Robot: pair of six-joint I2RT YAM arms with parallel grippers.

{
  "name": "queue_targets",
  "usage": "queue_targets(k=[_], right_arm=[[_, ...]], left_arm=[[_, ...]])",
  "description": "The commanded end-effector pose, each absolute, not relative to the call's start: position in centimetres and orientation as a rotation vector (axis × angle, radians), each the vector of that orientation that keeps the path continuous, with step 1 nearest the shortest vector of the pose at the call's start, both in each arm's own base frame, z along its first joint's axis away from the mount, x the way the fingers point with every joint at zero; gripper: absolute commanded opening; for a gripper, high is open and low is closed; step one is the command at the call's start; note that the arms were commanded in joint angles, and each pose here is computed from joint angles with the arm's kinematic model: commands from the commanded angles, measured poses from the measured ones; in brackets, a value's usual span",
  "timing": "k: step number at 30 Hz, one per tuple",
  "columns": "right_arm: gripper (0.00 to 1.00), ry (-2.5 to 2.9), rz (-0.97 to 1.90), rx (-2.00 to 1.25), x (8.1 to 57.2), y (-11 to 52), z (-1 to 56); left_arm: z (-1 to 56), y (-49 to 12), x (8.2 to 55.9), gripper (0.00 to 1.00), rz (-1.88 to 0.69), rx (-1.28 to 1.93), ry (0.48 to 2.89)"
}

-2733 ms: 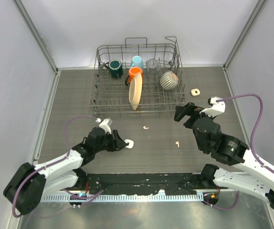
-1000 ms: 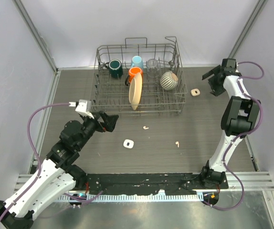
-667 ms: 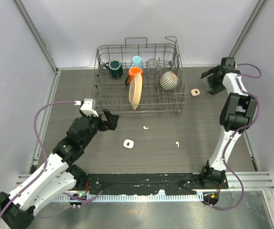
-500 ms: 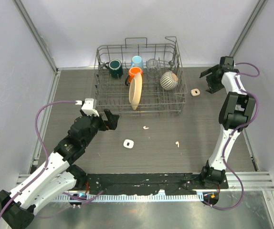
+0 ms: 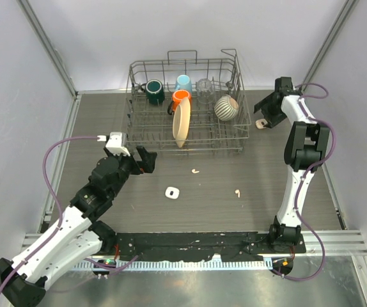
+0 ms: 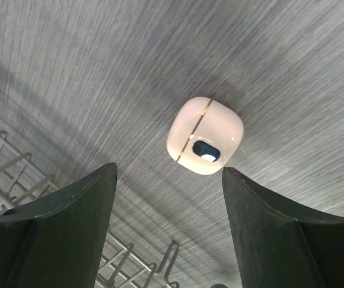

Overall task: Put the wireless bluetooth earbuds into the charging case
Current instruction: Pick up the charging case at the center of the board.

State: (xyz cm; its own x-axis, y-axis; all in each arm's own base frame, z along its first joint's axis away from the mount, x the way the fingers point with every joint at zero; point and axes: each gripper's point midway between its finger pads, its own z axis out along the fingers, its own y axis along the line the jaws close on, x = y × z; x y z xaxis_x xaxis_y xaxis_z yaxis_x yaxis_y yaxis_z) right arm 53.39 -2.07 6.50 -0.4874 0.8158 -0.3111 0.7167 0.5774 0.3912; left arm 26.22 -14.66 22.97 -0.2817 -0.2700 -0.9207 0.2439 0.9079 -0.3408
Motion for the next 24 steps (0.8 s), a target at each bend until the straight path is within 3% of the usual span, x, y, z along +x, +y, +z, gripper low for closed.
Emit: queue_targets(k=[1,24], right_arm=[[0.76,2.301,0.184,1.231,53.5,-3.9,8.1],[0.72,2.316,0.051,1.238,54.8,-3.8,7.3]], left_arm=[[24.5,-13.9,26.5,1.00,-0.473,-0.030,1.735],[24.0,-13.1,26.5,1.00,-0.448,-0.041,1.743]])
